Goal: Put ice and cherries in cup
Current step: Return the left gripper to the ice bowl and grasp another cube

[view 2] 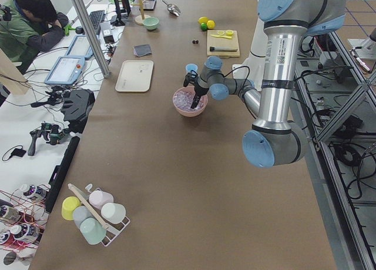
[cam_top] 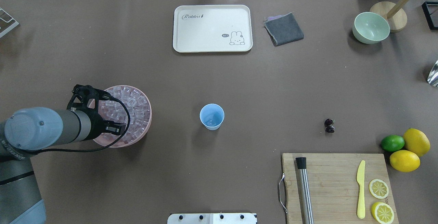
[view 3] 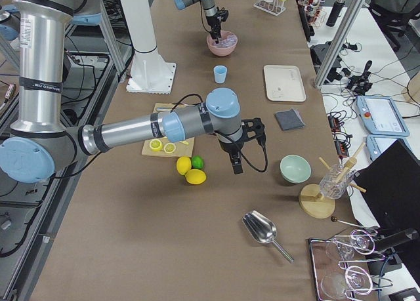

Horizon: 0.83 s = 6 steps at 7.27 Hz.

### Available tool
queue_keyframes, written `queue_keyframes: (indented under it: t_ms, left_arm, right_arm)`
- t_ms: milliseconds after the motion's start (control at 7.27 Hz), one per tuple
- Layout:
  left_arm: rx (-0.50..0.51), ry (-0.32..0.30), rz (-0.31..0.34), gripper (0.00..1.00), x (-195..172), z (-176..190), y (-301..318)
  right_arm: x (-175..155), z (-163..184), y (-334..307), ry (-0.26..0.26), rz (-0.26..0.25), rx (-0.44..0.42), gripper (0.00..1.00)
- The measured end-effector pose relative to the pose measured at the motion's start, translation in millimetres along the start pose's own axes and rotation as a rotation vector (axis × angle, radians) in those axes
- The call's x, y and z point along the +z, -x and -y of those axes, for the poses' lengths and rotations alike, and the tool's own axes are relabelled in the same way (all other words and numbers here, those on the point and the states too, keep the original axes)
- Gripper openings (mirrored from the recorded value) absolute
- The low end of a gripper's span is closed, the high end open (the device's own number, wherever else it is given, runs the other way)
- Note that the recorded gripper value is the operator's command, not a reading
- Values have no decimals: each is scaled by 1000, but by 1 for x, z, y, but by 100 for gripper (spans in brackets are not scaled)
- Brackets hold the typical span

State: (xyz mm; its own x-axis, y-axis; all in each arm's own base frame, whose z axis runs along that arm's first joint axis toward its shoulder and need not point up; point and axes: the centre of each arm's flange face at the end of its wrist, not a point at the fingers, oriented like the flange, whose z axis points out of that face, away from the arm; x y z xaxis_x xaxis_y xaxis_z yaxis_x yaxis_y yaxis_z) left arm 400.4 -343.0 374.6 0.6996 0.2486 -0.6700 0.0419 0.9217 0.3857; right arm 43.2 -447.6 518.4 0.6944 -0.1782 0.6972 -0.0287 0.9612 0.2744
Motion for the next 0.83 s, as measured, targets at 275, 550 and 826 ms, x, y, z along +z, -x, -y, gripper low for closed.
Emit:
queue_keyframes:
  t_ms: [275, 550, 826]
  left_arm:
    - [32, 6, 4, 41, 2, -2, 3]
    - [37, 7, 3, 0, 2, -2, 2]
    - [38, 4, -5, 0, -2, -1, 0]
  right_arm:
    - [0, 0, 1, 1, 0, -1, 100]
    - [0, 1, 1, 0, 1, -2, 100]
    - [0, 2, 1, -1, 1, -1, 100]
